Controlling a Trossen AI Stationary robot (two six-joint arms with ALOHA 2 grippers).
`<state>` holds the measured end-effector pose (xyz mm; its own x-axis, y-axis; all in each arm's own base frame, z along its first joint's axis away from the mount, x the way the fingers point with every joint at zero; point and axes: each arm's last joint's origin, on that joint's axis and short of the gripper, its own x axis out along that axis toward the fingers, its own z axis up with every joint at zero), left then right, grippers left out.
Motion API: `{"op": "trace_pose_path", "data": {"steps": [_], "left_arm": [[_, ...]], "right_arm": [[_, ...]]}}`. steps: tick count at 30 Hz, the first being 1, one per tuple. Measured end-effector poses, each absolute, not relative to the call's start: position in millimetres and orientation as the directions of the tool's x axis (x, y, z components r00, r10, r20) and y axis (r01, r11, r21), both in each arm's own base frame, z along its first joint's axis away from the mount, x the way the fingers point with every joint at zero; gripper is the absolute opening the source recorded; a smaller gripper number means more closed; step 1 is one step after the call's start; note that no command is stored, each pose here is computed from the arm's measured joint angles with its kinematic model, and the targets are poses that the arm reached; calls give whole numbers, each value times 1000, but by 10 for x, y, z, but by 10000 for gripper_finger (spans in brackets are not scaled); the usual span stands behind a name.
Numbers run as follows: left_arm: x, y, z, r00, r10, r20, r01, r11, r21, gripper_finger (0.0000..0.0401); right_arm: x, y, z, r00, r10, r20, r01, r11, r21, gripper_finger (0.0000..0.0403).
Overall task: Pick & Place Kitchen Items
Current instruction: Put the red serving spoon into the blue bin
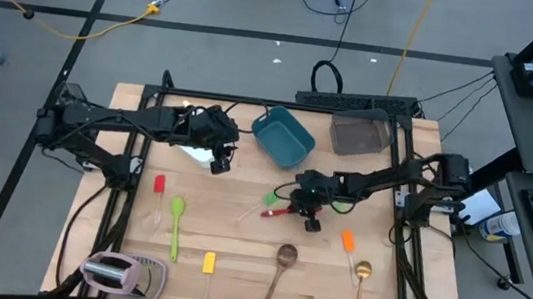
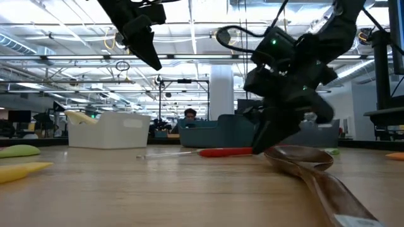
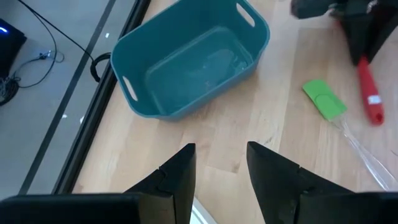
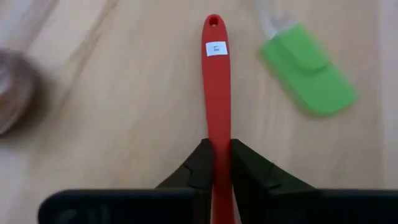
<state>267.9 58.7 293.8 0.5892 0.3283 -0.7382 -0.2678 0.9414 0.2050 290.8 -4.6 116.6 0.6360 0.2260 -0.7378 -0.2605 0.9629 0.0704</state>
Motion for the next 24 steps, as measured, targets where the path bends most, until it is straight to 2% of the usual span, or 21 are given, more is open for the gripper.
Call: {"op": "trace_pose_path", "data": {"steps": [2,5,11,16,20,22,24], "left_arm": [[2680,587,2938,590,328,-738,-274,941,200,147],[2681,584,2939,591,328,-737,-291,939,184,147],[2696,505,2938,599,310,-738,-301,942,152,147],[2718,369,2938,614,280,-738,-269,953,138,147],[2733,253,2940,627,253,-736,-248,961,119,147],[2737,195,2939,632,240,-737,-251,963,99,147],[2741,133,2939,637,226,-737,-245,966,84,147]], "right_arm": [[2869,-15,1284,652,237,-720,-248,964,93,37],[2870,7,1534,733,209,-648,-235,971,47,38],[2785,-22,1898,837,-43,-545,-48,987,-152,31],[2806,-135,2204,916,-246,-318,143,939,-312,36],[2843,-299,2455,950,-304,-68,272,916,-294,32],[2860,-391,2485,948,-319,-12,302,907,-293,31],[2866,-499,2454,935,-355,-12,336,895,-292,33]]}}
